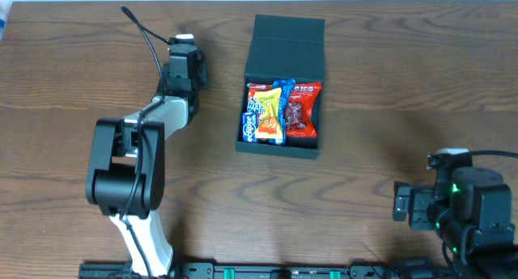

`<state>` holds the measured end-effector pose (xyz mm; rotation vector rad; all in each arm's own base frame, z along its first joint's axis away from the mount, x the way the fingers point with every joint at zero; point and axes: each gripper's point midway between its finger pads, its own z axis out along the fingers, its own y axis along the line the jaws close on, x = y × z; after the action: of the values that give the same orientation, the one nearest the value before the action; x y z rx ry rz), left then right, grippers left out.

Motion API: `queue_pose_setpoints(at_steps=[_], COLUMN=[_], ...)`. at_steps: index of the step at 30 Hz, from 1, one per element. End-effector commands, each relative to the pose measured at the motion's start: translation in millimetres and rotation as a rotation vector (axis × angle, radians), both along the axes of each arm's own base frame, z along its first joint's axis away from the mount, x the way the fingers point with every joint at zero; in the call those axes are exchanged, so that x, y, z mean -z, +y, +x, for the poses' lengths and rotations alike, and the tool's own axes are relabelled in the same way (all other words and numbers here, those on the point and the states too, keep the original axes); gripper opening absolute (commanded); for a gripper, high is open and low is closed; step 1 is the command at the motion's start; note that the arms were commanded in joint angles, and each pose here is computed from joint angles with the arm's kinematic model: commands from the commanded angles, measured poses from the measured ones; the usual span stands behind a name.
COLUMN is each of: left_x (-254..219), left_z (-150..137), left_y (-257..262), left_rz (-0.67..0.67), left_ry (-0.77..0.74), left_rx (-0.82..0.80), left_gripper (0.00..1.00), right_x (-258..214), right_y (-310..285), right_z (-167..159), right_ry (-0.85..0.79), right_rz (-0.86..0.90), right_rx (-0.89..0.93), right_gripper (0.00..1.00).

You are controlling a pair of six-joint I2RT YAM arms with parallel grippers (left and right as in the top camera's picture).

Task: Pack container
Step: 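Carry the Mentos container into the black box's right corner and release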

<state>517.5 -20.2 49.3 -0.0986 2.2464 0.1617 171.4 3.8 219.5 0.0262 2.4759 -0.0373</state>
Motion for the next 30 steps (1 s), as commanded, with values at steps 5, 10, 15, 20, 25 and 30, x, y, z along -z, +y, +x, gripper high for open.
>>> queue_pose_setpoints(at_steps=[5,10,15,20,25,30], left_x=[-88.7,-137.1,-169.8,-191.6,-185.5,-160.4], left_z=[-32.4,-84.1,-143.3,-179.1,-217.2,-231.2], left_y=[-17.5,-25.6,-70.4,-124.2,-202.3,-240.6], left_rz=[0.038,0.110,0.116,0.042,-0.160,-0.210], left_ry=[-0.040,0.030,0.221,0.304,0.515,0.737], left_rx=[0.004,-0.062,0.021,0.165,0.367,0.423], left_gripper=[0.06,0.06,0.06,0.06,0.06,0.06], right_x=[-0.8,-0.8,-0.8,-0.8,-0.8,-0.8], right_y=[-1.2,-1.2,-1.1,-1.1,-1.2,-1.2], right_z=[0.2,0.2,0.2,0.2,0.2,0.2], right_ry=[-0.003,-0.003,-0.003,-0.003,-0.003,-0.003], right_rz=[-0.003,-0.003,-0.003,-0.003,-0.003,-0.003], right_rx=[0.000,0.000,0.000,0.000,0.000,0.000], right_gripper=[0.99,0.99,0.99,0.99,0.99,0.99])
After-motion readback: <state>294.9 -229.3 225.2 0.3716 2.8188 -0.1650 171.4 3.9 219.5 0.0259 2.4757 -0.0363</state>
